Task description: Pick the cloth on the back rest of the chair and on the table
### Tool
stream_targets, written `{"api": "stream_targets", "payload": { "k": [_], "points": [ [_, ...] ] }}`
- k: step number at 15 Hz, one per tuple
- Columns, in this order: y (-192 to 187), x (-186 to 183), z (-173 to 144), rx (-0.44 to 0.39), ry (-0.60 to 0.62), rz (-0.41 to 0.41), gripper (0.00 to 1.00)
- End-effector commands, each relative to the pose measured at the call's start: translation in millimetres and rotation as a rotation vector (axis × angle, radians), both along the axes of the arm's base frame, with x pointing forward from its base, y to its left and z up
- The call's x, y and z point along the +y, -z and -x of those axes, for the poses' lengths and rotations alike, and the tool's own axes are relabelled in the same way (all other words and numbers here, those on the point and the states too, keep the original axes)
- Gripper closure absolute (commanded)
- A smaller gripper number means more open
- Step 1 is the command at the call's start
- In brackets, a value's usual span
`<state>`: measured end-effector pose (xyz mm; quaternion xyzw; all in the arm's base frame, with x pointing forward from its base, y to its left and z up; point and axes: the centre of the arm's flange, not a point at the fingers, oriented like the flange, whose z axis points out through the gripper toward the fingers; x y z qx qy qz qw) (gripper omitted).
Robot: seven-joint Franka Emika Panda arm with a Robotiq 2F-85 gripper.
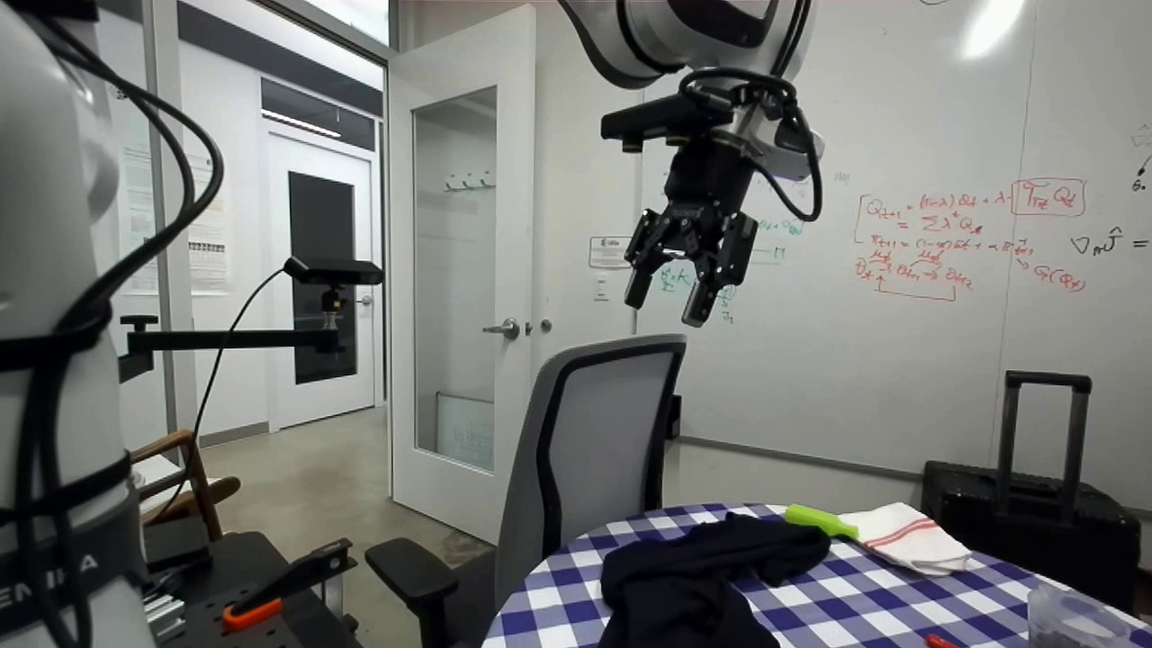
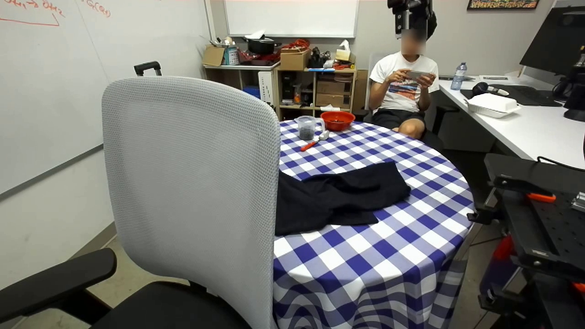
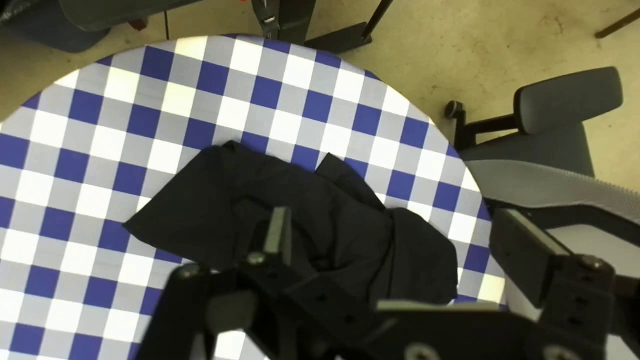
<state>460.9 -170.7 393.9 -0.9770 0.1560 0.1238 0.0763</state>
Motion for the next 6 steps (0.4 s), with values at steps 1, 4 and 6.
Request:
{"api": "stream_targets", "payload": {
  "k": [1, 4, 6],
  "points": [
    [-2.9, 1.8, 3.3, -0.014, -0.027, -0.007, 0.00],
    [-5.0, 3.4, 6.1, -0.026, -0.052, -0.012, 0.00],
    [-4.6, 3.6, 6.0, -0.026, -0.054, -0.013, 0.00]
  ]
}}
